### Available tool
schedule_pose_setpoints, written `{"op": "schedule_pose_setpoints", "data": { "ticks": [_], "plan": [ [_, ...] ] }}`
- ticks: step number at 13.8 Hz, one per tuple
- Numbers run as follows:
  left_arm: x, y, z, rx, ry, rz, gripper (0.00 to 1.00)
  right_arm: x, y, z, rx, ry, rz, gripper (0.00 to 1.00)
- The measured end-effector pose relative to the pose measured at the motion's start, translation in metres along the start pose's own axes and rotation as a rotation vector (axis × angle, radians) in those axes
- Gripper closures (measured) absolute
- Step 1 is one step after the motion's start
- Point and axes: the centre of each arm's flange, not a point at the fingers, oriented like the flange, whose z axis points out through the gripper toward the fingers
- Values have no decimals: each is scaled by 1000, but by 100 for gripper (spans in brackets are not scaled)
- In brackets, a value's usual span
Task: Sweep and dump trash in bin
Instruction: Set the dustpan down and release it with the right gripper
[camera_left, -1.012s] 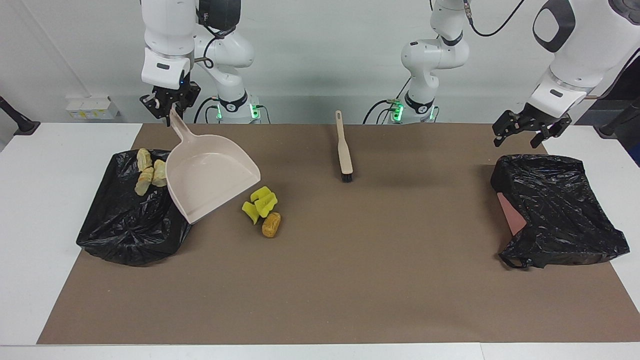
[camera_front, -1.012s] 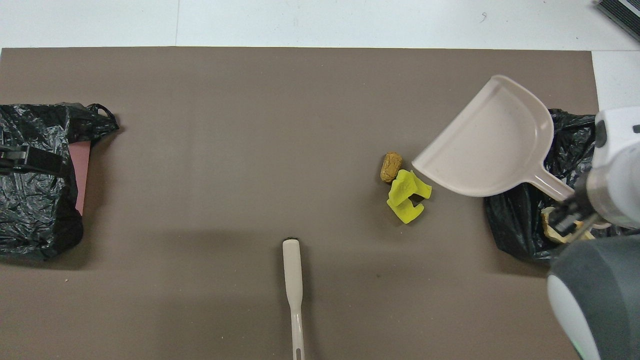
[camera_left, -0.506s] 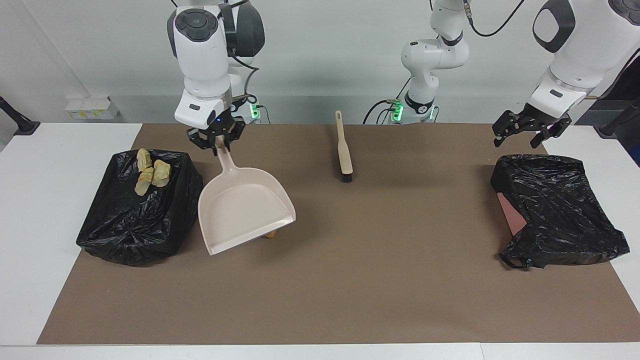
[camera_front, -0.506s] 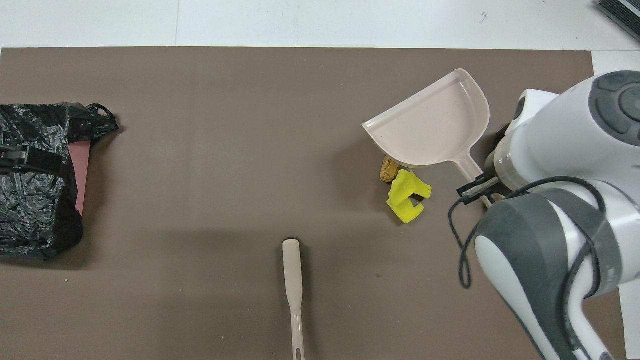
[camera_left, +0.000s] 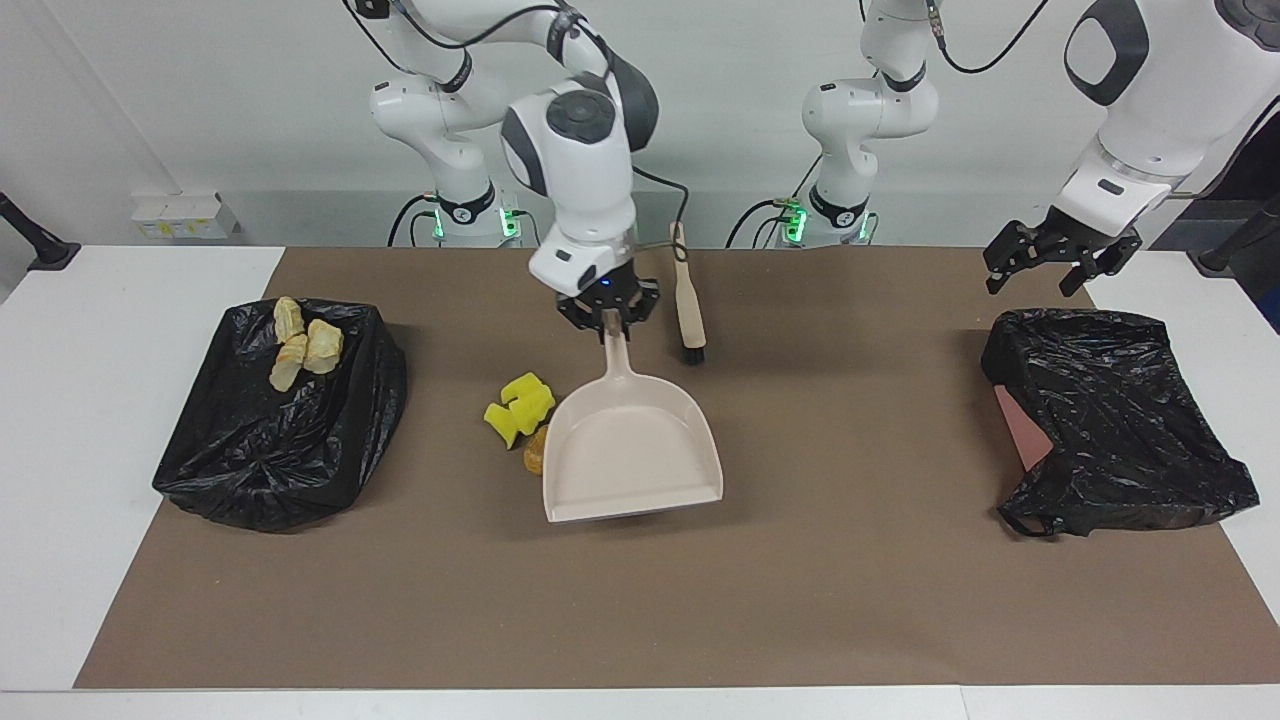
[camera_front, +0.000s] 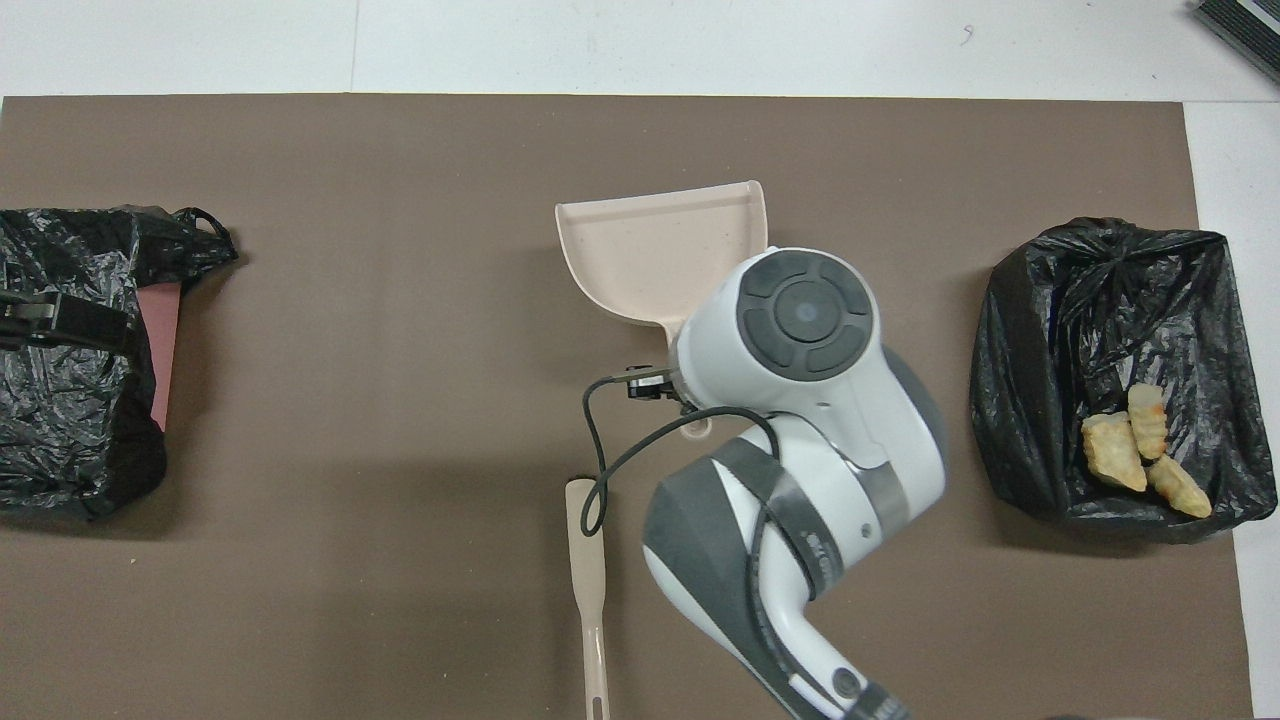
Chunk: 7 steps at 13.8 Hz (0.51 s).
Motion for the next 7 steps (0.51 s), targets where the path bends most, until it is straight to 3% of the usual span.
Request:
{"op": "schedule_pose_setpoints", "data": {
  "ticks": [4, 7],
  "plan": [
    [0, 0, 0, 0, -1, 8, 0, 14, -73, 51, 19, 21, 39, 68],
    [0, 0, 0, 0, -1, 14, 0, 26, -87, 90, 35, 50, 34, 68]
  ]
}}
